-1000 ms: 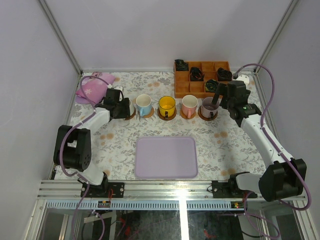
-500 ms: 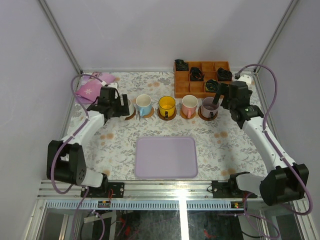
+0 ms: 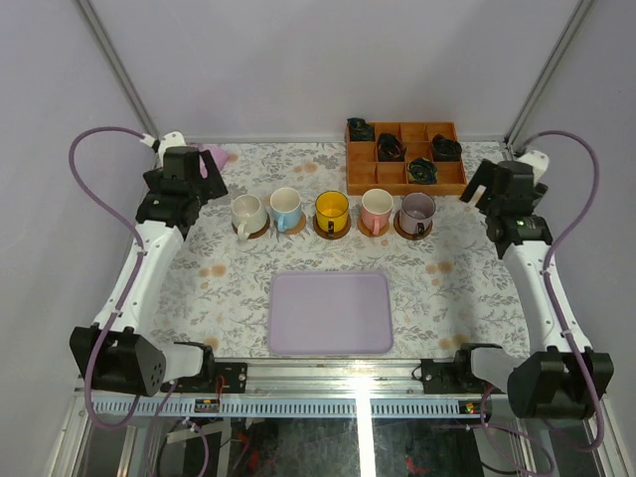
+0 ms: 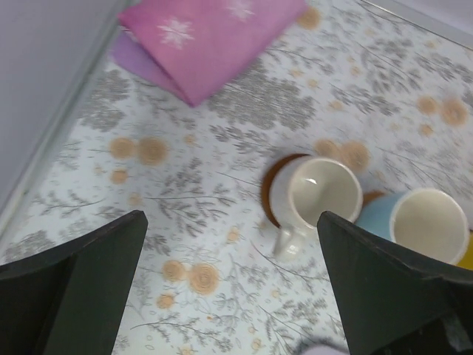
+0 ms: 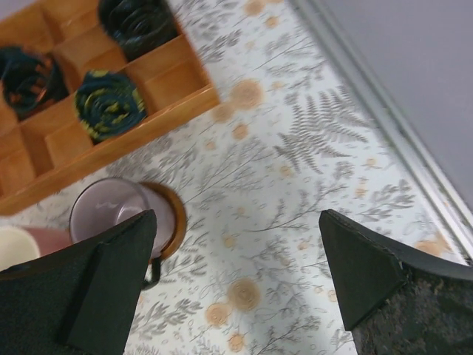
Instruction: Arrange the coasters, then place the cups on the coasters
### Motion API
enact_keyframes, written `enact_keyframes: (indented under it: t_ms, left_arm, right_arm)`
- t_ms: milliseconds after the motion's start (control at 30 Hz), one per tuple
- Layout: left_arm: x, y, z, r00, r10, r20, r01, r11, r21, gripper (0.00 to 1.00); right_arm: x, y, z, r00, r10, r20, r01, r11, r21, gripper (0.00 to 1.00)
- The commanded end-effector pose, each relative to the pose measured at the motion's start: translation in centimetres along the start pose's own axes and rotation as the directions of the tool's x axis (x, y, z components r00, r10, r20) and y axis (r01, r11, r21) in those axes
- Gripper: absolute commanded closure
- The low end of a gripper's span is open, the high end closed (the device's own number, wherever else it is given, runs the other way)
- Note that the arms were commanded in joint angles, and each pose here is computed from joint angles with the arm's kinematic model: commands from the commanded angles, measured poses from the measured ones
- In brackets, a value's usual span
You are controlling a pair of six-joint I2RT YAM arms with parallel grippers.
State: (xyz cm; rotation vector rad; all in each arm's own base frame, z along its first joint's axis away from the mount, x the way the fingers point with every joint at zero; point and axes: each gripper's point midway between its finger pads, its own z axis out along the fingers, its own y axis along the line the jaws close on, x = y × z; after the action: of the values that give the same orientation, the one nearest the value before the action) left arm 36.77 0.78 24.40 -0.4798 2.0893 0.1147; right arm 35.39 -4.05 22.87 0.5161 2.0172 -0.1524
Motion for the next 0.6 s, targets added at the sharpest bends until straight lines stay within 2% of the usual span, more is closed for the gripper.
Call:
enact_keyframes:
  t_ms: [0, 200, 433, 567]
  left_arm:
    - [-0.7, 4.7, -0.3, 1.0, -0.026, 0.007, 0.027, 0.984, -0.176, 0.0]
    - [-0.8, 7.6, 0.2, 0.99, -0.144, 0.006, 0.143, 0.978, -0.153, 0.0]
    - [-2.4, 9.6, -1.7, 0.982, -0.141, 0.127, 0.165, 0.965, -0.204, 0.0]
    - [-2.3, 10.2, -2.4, 0.977, -0.153, 0.146, 0.184, 0.956, -0.227, 0.0]
  right_arm:
    - [-3.3, -3.4, -1.7, 0.99, 0.102, 0.097, -0.107, 0.993, 0.047, 0.01]
    - [-3.8, -5.8, -3.2, 0.97, 0.178, 0.163, -0.193, 0.978, 0.08, 0.01]
    - [-3.1, -5.7, -3.9, 0.974, 0.177, 0.14, -0.187, 0.98, 0.066, 0.01]
    - [-2.8, -5.7, -4.1, 0.976, 0.173, 0.132, -0.182, 0.982, 0.06, 0.01]
